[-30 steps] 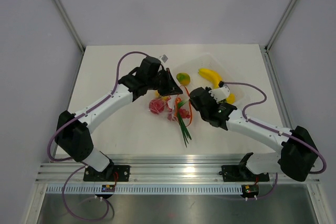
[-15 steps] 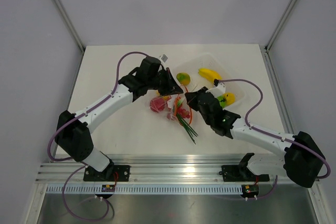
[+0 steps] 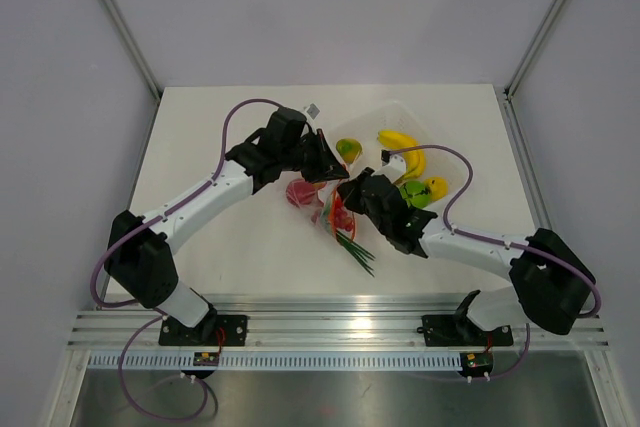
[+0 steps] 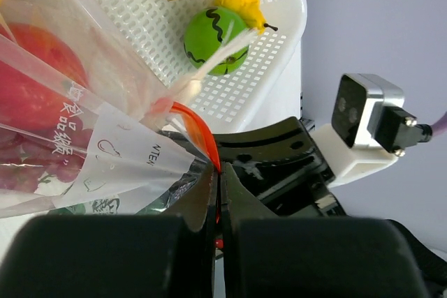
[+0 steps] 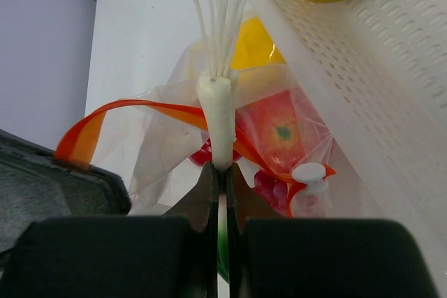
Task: Place the food in the zip-top bag and seal the zipper
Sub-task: Place the fake vegetable in the zipper food storage bag.
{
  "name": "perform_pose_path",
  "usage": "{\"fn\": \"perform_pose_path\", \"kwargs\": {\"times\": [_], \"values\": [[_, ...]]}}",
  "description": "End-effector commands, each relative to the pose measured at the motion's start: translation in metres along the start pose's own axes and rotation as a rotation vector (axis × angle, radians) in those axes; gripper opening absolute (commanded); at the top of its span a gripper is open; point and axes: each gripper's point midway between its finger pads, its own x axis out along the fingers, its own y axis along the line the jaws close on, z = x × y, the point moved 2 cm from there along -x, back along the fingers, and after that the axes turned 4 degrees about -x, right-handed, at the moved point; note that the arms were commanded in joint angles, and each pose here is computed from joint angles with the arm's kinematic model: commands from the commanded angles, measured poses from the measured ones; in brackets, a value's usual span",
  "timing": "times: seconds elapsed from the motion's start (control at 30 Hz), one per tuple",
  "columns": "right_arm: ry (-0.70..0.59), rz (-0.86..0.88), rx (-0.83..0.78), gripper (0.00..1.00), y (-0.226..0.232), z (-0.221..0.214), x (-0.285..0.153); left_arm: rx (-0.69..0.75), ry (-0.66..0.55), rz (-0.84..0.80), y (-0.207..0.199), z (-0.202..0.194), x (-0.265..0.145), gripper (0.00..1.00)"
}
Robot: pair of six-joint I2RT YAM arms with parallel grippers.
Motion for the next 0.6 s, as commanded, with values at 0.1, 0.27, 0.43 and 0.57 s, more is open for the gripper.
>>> {"fn": "perform_pose_path", "kwargs": {"times": [0.1,0.27,0.43,0.57], "values": [[-0.023,0.019,-0.038,0.00,0.019,0.007,0.013,0.034,-0.032,-0.106,-0.026,0.007,-0.011,0.00],[-0.057,-0.004,-0.027,0.00,0.015,0.020,0.019,0.034,-0.040,-0.119,-0.029,0.006,-0.020,0.00],[-0.090,-0.045,0.004,0.00,0.002,0.047,0.029,0.021,-0.024,-0.150,-0.032,0.003,-0.022,0.00],[-0.096,-0.025,0.006,0.00,0.002,0.062,0.029,0.011,-0.022,-0.176,-0.036,0.005,-0.023,0.00]]}}
